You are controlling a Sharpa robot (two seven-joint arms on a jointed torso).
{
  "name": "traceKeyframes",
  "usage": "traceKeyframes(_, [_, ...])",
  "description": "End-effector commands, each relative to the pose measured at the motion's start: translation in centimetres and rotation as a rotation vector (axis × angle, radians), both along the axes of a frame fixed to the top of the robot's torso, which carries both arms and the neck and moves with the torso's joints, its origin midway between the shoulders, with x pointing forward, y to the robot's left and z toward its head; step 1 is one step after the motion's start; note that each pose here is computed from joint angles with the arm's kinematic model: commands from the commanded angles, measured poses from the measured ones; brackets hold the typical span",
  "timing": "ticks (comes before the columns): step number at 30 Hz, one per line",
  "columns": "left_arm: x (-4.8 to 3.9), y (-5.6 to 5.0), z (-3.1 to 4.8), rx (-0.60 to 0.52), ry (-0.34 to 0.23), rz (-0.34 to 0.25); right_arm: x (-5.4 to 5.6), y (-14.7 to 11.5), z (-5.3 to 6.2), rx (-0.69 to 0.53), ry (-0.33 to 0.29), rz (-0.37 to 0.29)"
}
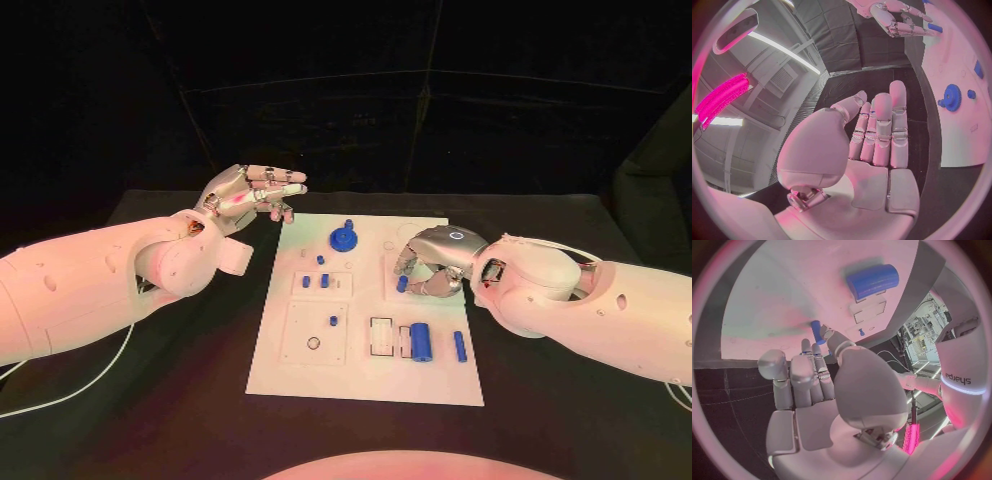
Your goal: Assemble the parts on the task board
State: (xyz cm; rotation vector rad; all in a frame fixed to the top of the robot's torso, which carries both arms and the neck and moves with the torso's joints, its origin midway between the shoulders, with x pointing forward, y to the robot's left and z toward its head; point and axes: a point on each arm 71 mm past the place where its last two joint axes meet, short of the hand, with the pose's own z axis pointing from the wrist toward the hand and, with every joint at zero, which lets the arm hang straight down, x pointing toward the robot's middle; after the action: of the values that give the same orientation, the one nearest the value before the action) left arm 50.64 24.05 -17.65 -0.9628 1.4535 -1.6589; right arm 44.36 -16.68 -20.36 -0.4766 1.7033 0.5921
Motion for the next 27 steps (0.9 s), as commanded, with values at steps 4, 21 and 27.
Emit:
traceKeyframes(4, [-0.03,-0.1,0.13,-0.011,-0.001,-0.012,0.1,0.4,-0.5,-0.054,0.034,0.015])
traceKeyframes(21, [0.02,0.0,0.09,-0.01,0.002,-0.014,0.3,1.0,0.0,0.019,-0.003,0.001])
traceKeyframes(27, [0.08,0.1,0.05,-0.008,0.004,-0.011,0.1,0.8,0.8,0.09,-0.053,-0.024])
